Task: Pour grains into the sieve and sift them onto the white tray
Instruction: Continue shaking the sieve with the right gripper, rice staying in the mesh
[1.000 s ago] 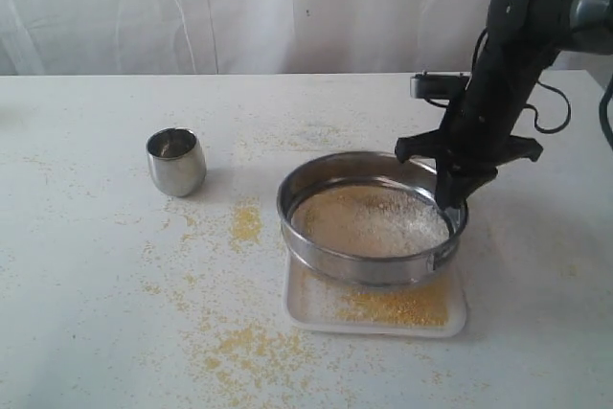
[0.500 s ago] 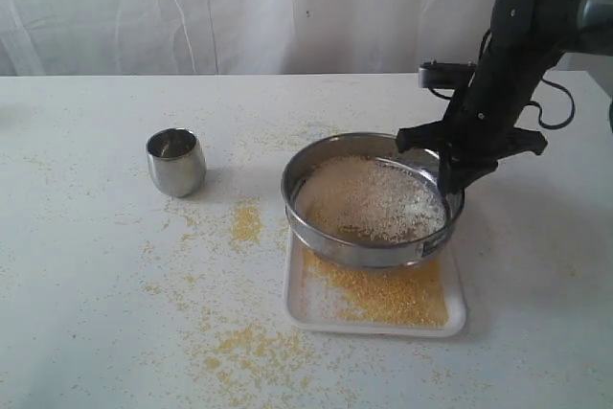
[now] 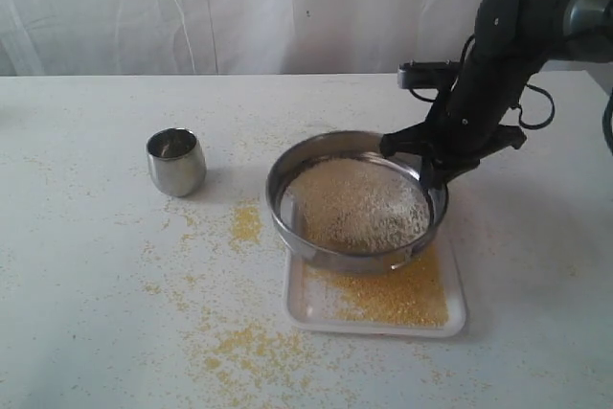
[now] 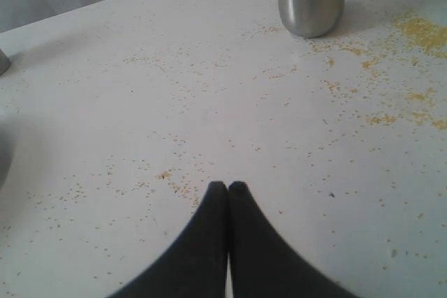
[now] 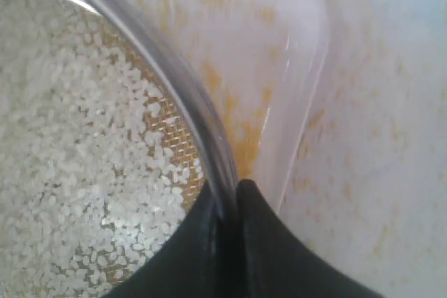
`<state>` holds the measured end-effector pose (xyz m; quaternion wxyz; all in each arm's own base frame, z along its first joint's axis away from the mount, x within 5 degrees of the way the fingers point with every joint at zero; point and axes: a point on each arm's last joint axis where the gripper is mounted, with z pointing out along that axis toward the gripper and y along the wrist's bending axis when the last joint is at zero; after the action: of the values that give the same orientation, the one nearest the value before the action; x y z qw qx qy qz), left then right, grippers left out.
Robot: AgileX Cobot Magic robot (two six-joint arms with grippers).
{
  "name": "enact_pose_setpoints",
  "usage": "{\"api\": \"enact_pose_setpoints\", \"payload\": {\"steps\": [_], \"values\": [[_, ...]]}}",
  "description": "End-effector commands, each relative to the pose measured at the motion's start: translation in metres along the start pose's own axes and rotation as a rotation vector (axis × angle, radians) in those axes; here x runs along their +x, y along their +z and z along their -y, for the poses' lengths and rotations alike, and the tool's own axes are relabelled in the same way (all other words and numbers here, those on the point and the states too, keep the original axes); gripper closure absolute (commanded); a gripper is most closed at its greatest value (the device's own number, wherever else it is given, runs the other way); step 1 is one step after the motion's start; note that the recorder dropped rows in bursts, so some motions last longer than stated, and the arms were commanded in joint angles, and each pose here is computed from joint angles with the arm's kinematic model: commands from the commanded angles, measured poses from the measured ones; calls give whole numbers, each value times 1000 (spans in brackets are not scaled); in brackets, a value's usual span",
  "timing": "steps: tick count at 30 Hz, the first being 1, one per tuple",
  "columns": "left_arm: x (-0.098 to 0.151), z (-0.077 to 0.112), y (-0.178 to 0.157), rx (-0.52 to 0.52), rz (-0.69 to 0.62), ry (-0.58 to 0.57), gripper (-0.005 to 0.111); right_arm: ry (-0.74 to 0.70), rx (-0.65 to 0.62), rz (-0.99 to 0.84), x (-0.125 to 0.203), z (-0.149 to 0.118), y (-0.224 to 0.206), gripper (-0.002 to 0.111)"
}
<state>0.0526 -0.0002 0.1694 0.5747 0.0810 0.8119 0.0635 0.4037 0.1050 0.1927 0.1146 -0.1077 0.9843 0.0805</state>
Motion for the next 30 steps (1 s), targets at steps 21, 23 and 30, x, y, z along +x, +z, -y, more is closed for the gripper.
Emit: {"api": "enact_pose_setpoints", "payload": {"steps": [21,23,30], "values": [[1,1,0,10,3,0,107,136,36,-94,18,-1,1,108],[1,1,0,10,3,0,107,85,39,-123,22,-2,3,108],[1,1,0,10,3,0,107,161,15,-55,19,-6,-1,108]]}}
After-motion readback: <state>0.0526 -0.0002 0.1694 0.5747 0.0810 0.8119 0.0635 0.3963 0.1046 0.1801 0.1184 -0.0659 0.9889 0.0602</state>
